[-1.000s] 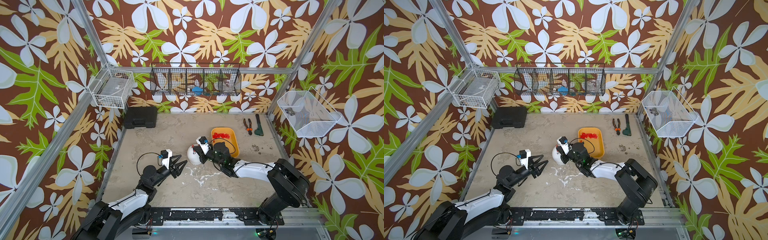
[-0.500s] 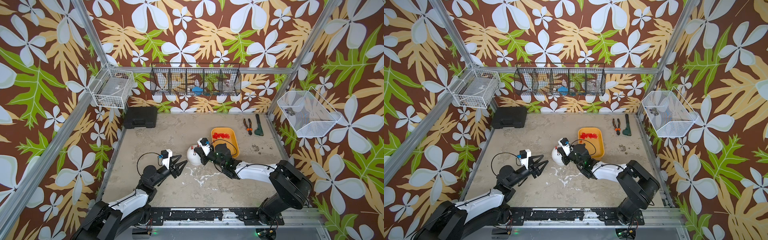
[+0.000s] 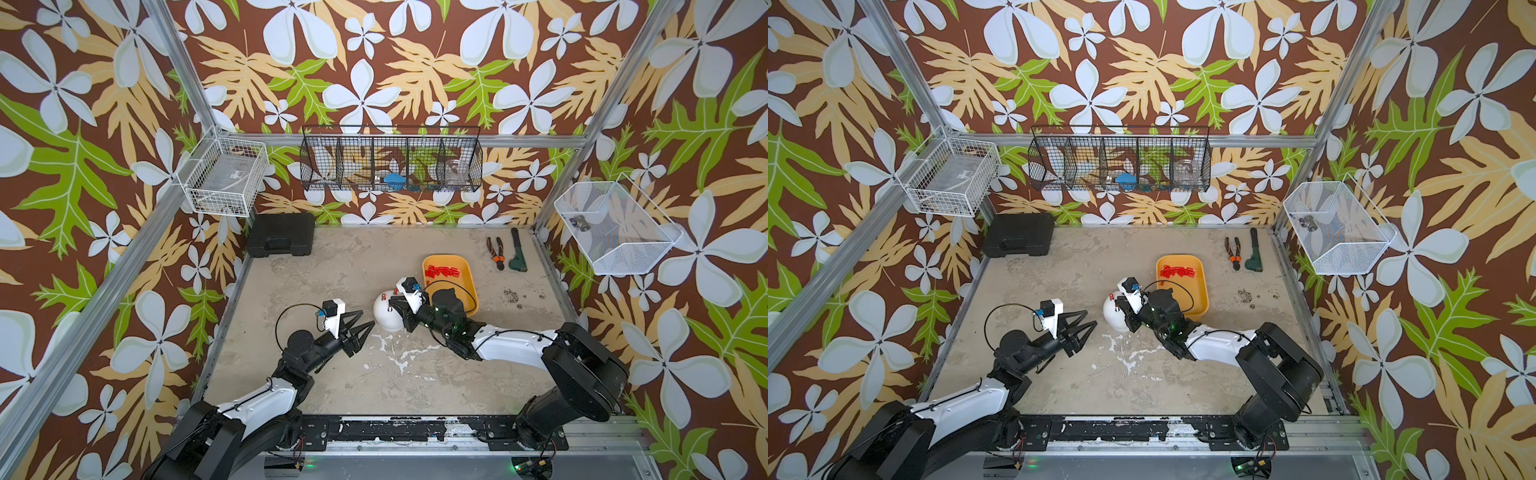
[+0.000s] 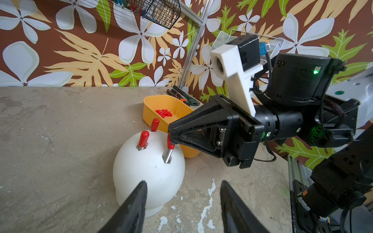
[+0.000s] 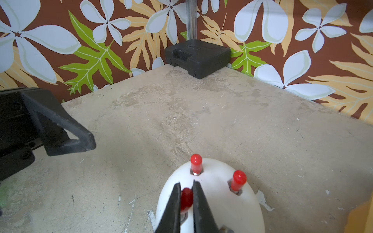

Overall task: Cover the protruding screws with screw protection sleeves
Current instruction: Attach the screw protection sleeve to the screw.

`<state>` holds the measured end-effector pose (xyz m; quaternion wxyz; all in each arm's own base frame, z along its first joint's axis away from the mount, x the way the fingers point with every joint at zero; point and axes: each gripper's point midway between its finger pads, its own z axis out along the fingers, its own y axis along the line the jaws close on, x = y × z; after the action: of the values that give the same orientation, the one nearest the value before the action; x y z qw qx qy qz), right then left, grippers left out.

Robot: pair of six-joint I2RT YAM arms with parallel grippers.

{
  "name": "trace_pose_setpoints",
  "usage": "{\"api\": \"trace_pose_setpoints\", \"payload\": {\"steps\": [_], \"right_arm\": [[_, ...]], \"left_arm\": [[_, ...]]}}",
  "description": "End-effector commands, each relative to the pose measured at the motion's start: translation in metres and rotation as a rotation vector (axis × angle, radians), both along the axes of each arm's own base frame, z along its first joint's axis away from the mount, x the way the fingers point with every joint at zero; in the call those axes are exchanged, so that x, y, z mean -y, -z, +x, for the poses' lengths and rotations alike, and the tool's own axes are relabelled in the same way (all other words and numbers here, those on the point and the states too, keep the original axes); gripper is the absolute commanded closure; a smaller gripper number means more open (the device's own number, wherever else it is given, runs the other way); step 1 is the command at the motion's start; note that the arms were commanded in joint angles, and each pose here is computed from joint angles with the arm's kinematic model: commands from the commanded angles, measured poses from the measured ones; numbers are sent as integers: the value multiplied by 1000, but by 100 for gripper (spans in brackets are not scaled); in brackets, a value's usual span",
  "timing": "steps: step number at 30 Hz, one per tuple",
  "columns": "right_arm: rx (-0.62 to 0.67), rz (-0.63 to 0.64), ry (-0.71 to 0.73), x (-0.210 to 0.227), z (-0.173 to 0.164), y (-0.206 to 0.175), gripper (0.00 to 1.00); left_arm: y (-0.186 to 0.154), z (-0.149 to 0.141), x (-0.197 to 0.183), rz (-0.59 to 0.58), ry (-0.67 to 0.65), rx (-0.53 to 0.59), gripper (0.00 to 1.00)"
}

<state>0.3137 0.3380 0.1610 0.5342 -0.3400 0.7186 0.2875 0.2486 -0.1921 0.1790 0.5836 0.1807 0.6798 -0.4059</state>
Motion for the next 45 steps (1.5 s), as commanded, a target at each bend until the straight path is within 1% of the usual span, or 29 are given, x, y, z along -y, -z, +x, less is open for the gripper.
{"api": "trace_pose_setpoints", "payload": {"steps": [1,13,21,24,25,31,37,41,44,45], "right_arm": [[-12,14,-25,-3,-5,-2,85],[-11,25,-13,0,-5,-2,84],[-7,29,-15,0,-7,-2,71],[-2,29,-4,2,-6,-4,67],[2,32,1,3,-5,-6,65],[17,50,-1,3,-6,-17,59],[36,66,-1,4,-6,-31,56],[45,105,6,7,-8,-48,52],[2,141,3,7,-3,-58,52],[-35,161,1,7,1,-59,55]], "left_arm": [[-6,1,1,1,2,26,41],[-5,2,1,2,-3,22,41],[-5,2,1,5,-4,23,41],[-5,2,1,6,-4,21,41],[-5,2,1,6,-3,20,41],[-4,2,1,8,-4,20,41],[-4,2,1,9,-5,19,41],[-4,2,1,9,-4,19,41],[-4,3,1,8,-5,19,41],[-4,3,1,9,-4,17,41]]}}
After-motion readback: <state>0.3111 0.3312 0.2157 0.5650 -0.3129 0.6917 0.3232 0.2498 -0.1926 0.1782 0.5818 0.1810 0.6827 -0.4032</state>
